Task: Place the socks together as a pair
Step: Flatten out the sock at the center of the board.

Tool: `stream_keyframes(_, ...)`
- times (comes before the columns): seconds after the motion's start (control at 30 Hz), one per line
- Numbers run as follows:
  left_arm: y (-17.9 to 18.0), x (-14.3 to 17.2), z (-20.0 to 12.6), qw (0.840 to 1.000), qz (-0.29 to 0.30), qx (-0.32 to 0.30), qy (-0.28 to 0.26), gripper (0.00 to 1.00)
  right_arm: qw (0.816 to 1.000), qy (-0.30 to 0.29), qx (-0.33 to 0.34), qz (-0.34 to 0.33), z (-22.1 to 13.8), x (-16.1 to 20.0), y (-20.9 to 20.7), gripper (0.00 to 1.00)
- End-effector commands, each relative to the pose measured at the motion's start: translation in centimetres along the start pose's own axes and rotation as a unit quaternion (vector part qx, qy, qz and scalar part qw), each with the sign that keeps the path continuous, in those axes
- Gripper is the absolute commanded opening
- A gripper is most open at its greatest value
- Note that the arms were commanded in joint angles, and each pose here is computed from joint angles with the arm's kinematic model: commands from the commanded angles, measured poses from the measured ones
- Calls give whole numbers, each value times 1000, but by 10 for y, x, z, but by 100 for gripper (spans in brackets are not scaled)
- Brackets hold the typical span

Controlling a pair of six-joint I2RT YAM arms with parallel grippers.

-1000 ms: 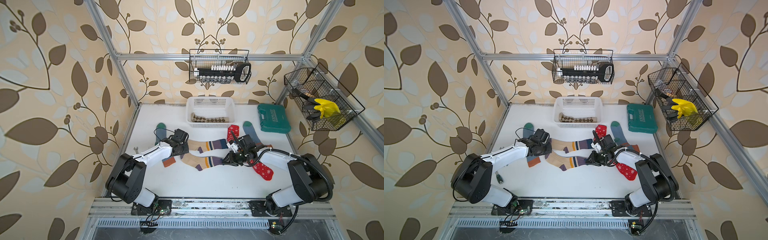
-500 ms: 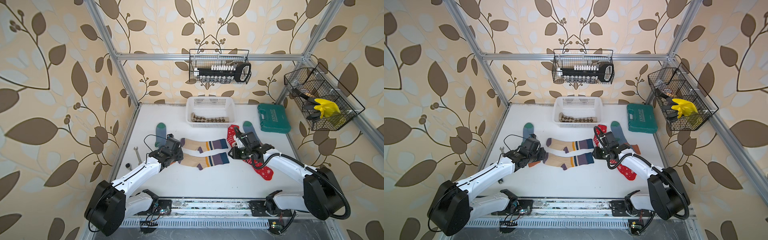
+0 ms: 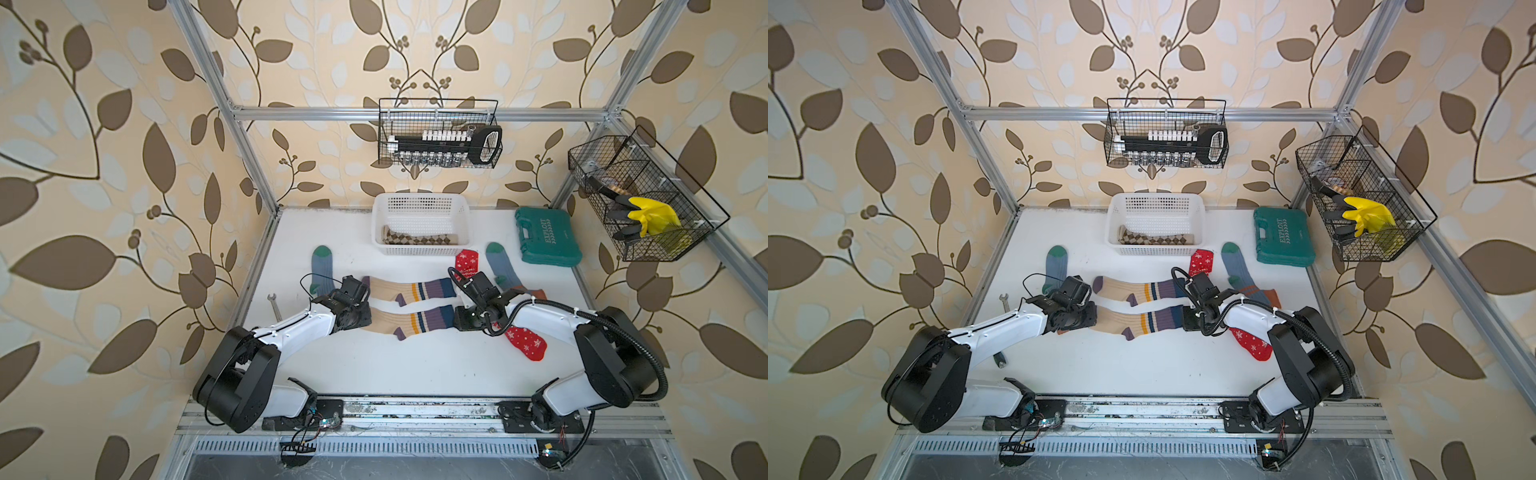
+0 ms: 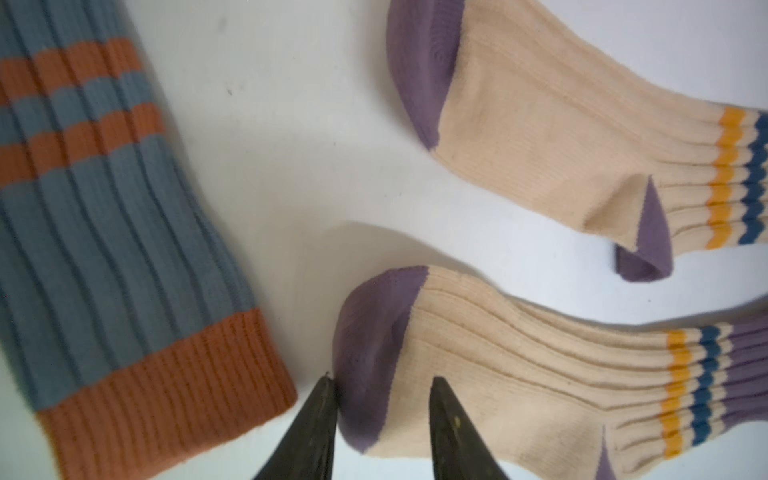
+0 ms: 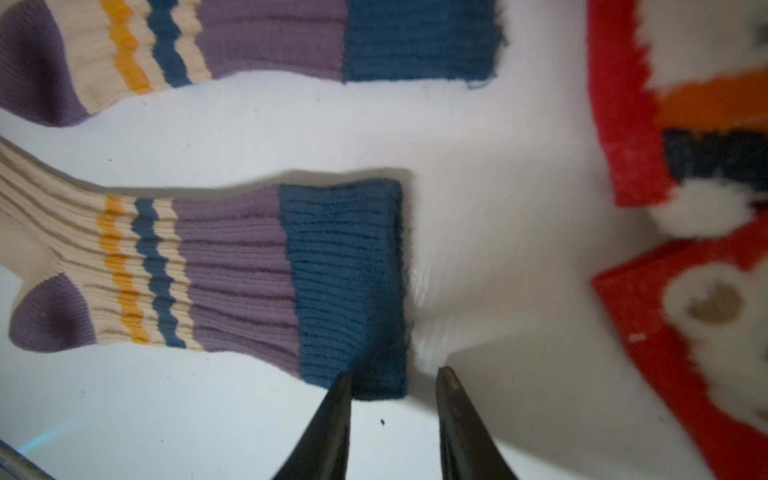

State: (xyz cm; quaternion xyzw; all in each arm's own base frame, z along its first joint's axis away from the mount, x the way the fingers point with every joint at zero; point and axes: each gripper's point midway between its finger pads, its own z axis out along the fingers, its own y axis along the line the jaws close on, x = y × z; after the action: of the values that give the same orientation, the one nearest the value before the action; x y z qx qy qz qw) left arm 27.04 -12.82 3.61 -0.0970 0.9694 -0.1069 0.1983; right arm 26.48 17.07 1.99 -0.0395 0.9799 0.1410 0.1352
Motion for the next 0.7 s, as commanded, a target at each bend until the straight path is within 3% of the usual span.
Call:
stream_keyframes(0.0,-16,-7,-1,1000,13,23,5,25,1000,6,2,2,8,-3,2,30)
stream_keyframes(0.17,-21,-19,-3,1000,12,25,-10,1,1000,-3,17,2,6,-7,-2,9)
stream_keyframes(0.33,-26,-28,2,1000,13,17,-10,0,999,-17,25,10,0,-17,-8,0)
stream_keyframes(0.67,-12,-36,9,1000,2,-12,-6,0,999,-20,24,7,-1,-29,-5,0)
